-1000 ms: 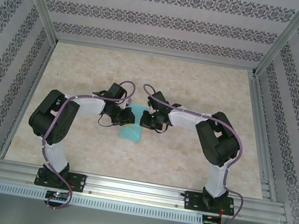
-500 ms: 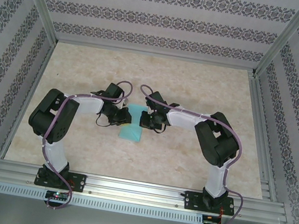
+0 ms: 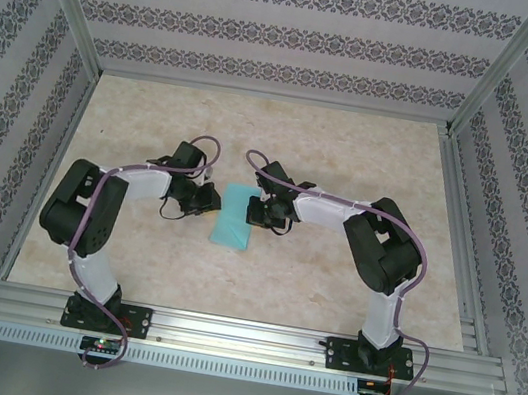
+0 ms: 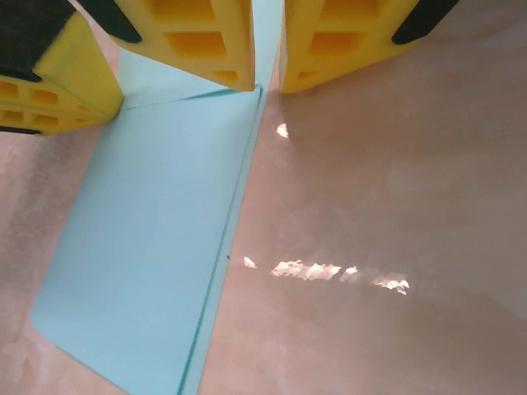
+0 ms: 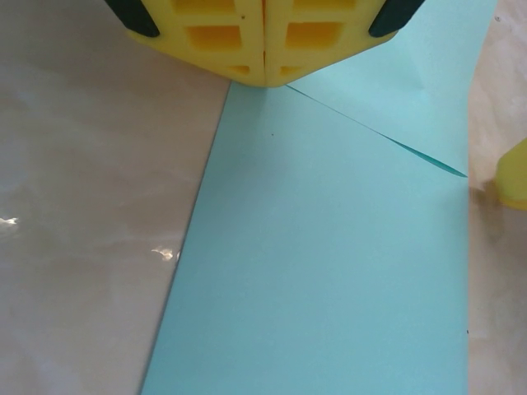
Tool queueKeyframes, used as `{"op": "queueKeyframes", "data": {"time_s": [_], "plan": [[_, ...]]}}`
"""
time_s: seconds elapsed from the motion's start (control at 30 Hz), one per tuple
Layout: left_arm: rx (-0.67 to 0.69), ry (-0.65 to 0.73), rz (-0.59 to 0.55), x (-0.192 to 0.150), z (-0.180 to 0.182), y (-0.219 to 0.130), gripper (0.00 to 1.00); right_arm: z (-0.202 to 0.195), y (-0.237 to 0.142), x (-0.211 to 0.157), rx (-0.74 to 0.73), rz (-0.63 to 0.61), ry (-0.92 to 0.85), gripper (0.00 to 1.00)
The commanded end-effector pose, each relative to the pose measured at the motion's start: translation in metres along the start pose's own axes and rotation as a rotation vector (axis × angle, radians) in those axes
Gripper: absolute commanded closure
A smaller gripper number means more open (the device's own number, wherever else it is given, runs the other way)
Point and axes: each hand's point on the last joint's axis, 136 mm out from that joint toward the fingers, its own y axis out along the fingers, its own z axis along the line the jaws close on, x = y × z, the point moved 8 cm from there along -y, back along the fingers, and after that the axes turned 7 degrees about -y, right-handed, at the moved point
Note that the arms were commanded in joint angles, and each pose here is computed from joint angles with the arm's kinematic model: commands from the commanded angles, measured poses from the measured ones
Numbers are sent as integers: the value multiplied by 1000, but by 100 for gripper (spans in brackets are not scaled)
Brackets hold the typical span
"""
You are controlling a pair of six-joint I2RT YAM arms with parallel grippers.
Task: Fold a paper plane with a square sheet of paper (pick it up from the middle)
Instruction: Fold the triangle a second time at the center of the table.
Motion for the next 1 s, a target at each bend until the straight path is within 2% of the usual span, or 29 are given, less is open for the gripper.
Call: {"op": "queueKeyframes", "data": {"time_s": [0.0, 0.13, 0.3, 0.6, 0.7, 0.83, 0.97], "plan": [[-110, 82, -18, -4, -23, -16, 83, -57, 31, -51, -293, 207, 36, 93], [-125, 123, 18, -16, -33, -12, 84, -56, 33, -52, -287, 209, 37, 93], [-106, 116, 101, -27, -36, 16, 88, -55, 34, -53, -276, 215, 38, 93], [17, 56, 130, -30, -12, 39, 92, -45, 28, -44, -229, 183, 28, 93], [71, 36, 140, -33, 0, 43, 93, -31, 15, -29, -160, 125, 3, 93], [110, 14, 156, -39, 12, 47, 94, 1, -19, -4, 18, -5, -38, 91], [135, -2, 166, -42, 19, 49, 94, 20, -45, -2, 124, -67, -63, 88]]}}
